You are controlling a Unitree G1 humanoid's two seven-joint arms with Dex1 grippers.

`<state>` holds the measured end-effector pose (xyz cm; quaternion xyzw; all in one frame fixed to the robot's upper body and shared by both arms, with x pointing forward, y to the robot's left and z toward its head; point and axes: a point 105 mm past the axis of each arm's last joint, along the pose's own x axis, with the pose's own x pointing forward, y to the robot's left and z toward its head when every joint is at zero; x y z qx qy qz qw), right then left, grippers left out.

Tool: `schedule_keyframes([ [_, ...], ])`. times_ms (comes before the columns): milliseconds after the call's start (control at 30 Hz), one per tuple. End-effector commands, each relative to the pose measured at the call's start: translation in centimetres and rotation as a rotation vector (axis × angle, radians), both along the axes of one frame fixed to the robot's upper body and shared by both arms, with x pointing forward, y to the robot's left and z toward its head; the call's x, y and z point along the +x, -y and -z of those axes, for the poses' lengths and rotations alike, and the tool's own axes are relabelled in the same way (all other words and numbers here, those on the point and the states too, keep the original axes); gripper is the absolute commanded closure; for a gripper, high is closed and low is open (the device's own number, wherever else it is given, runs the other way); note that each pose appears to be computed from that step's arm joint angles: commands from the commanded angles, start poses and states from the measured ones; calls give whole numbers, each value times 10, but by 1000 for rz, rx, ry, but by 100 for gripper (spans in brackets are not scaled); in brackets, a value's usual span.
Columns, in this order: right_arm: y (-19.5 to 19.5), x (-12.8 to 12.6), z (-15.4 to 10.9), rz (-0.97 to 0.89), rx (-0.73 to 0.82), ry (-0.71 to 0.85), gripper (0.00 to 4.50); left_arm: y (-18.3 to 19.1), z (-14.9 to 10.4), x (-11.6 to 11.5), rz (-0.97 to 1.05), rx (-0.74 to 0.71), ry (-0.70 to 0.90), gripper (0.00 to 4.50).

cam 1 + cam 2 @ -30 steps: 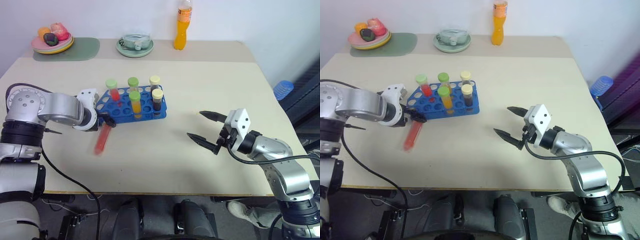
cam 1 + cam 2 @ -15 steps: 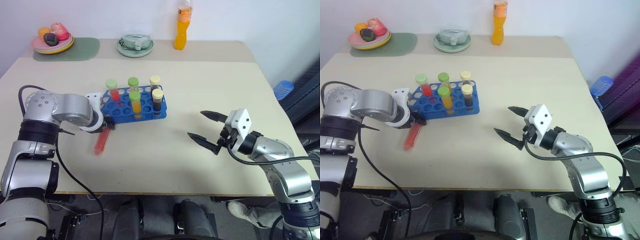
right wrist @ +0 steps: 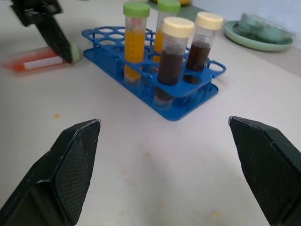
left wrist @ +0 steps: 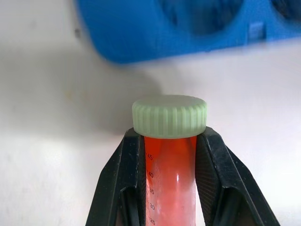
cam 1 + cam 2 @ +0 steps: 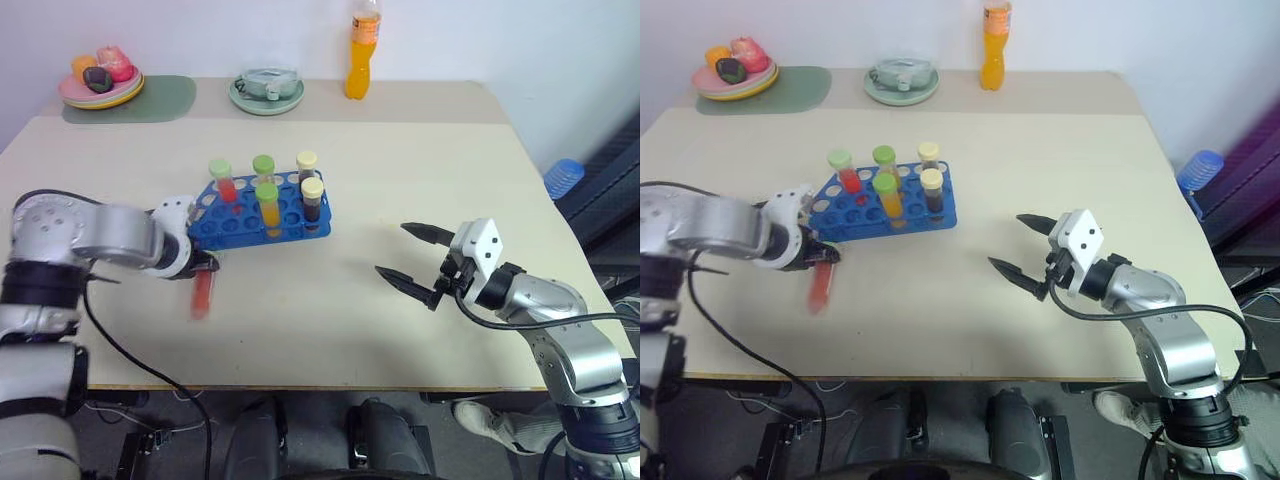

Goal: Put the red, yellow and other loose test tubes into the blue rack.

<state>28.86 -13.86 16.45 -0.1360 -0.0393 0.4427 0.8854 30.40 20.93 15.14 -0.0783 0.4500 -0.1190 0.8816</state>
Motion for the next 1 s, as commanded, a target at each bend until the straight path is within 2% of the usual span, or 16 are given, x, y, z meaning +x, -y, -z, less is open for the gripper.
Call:
schedule_keyframes([
  [33, -2, 3, -11, -32, 14, 49, 0, 20, -63, -5, 88, -284, 373, 373],
  [67, -3, 5, -11, -37, 14, 51, 0, 22, -89, -9, 129, -412, 547, 373],
  [100, -2, 7, -12, -41, 13, 52, 0, 17, -106, -12, 137, -455, 698, 373],
  [200, -3, 9, -14, -51, 17, 57, 0, 10, -122, -14, 182, -457, 915, 373],
  [267, -2, 11, -16, -54, 19, 58, 0, 3, -119, -5, 164, -387, 993, 373],
  [367, -1, 11, -17, -59, 15, 59, 0, 2, -121, 5, 197, -190, 1277, 373],
  [433, 2, 10, -18, -58, 3, 58, 0, 7, -115, 13, 173, -150, 1366, 373],
  [633, 12, 8, -26, -42, -28, 60, 0, 28, -87, 23, 203, -91, 1487, 373],
  [1000, 16, 1, -40, -34, -53, 51, 0, 31, -33, 37, 166, 20, 1447, 373],
])
